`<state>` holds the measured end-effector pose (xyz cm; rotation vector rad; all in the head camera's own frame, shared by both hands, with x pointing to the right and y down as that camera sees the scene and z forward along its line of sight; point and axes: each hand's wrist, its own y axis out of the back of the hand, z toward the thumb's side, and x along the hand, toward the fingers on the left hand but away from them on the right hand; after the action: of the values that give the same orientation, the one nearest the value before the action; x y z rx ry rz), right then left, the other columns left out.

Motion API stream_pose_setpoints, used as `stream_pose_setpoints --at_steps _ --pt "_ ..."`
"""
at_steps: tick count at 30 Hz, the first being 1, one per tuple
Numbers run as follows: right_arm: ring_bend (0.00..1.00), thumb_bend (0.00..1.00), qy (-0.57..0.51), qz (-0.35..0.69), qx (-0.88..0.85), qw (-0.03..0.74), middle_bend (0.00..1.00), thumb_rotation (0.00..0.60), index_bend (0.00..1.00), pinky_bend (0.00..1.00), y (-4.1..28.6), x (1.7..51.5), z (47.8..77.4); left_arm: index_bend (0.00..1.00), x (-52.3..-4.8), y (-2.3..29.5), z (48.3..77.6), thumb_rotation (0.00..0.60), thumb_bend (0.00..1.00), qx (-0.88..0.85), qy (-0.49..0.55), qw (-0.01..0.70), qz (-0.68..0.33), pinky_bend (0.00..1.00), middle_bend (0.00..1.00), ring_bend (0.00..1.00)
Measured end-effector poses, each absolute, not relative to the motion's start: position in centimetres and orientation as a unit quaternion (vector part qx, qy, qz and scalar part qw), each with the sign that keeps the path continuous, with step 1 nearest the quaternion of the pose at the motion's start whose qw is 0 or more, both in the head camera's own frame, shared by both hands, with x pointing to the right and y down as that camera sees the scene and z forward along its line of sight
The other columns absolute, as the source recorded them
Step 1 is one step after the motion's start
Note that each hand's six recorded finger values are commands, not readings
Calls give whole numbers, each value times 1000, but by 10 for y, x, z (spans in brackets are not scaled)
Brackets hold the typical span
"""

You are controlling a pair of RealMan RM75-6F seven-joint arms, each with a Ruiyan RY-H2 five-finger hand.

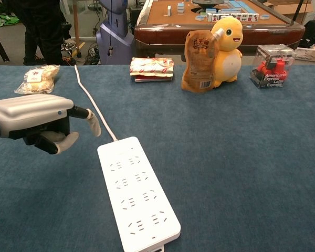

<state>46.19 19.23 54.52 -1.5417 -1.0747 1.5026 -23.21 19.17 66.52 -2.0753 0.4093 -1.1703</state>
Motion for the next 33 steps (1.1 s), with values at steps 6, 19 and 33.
stream_pose_setpoints --at_steps 6,19,33 --pt "350 148 -415 582 -600 360 398 600 446 298 191 461 545 334 -222 192 672 600 664 -799 139 359 -462 1000 1000 1000" --pt "350 148 -409 579 -608 358 398 600 446 298 190 456 547 331 -211 196 681 600 665 -793 108 353 -484 1000 1000 1000" --pt "350 147 -407 581 -610 353 399 600 446 298 192 457 552 333 -196 201 684 600 664 -798 100 348 -481 1000 1000 1000"
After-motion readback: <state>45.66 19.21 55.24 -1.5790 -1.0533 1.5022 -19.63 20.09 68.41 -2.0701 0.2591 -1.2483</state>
